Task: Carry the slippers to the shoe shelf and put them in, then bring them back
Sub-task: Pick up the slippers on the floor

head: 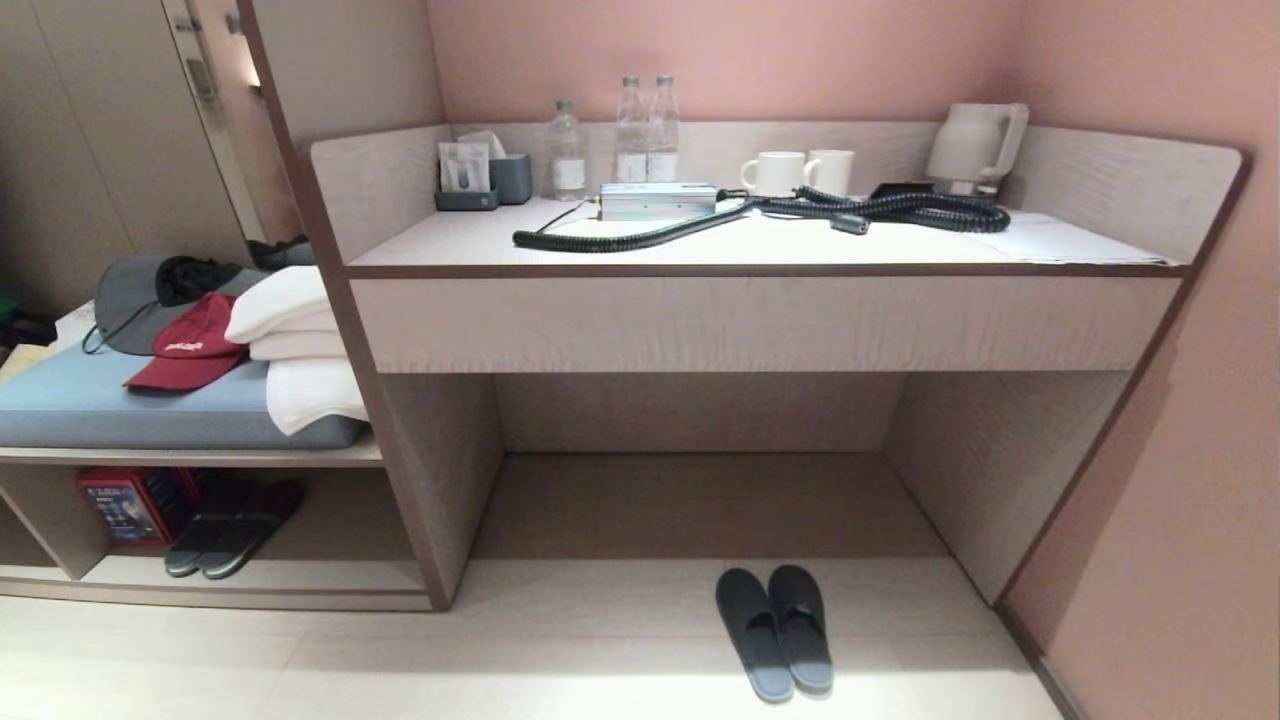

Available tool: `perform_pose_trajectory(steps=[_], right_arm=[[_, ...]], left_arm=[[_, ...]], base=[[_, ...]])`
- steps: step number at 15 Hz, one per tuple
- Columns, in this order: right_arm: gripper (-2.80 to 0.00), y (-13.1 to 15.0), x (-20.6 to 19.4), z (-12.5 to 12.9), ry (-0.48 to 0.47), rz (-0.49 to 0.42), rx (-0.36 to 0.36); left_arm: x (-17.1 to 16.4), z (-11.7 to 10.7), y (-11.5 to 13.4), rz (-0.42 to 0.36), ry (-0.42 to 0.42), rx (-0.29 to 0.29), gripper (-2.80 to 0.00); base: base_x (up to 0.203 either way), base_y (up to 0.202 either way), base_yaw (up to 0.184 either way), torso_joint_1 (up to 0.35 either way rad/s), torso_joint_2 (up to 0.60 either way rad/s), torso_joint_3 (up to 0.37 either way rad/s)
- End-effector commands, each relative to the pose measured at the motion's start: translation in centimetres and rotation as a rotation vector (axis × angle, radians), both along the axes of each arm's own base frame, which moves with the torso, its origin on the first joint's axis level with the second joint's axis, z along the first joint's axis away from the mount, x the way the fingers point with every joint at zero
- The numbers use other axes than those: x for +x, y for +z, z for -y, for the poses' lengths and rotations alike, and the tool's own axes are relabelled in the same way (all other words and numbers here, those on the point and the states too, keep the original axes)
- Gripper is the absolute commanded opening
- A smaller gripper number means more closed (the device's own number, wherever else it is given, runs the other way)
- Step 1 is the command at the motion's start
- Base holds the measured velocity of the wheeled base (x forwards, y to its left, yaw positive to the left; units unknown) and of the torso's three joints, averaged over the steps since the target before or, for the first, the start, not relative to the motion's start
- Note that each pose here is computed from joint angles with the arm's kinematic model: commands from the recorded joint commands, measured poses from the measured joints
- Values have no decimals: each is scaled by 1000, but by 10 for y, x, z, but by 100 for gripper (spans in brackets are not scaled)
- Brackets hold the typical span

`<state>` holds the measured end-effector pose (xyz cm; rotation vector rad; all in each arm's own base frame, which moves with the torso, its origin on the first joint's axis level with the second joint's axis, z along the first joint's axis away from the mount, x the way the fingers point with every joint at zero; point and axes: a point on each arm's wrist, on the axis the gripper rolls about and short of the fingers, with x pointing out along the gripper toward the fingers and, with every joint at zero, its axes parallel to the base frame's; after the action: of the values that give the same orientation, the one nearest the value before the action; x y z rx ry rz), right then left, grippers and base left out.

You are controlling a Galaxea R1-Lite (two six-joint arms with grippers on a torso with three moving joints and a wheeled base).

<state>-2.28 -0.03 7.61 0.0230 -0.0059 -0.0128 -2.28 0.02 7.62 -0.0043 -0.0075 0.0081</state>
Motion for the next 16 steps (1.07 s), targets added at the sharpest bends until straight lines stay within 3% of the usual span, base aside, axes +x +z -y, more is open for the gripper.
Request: perform_pose_trajectory(steps=[1,16], right_arm=[[-280,0,0,0,-1,-1,0],[-280,0,0,0,-2,-1,-1]], left_arm=[[0,0,0,2,0,-2,-280],[0,0,0,0,0,-3,-280]], base=[[0,0,0,0,0,0],[0,0,0,3,2,-164]])
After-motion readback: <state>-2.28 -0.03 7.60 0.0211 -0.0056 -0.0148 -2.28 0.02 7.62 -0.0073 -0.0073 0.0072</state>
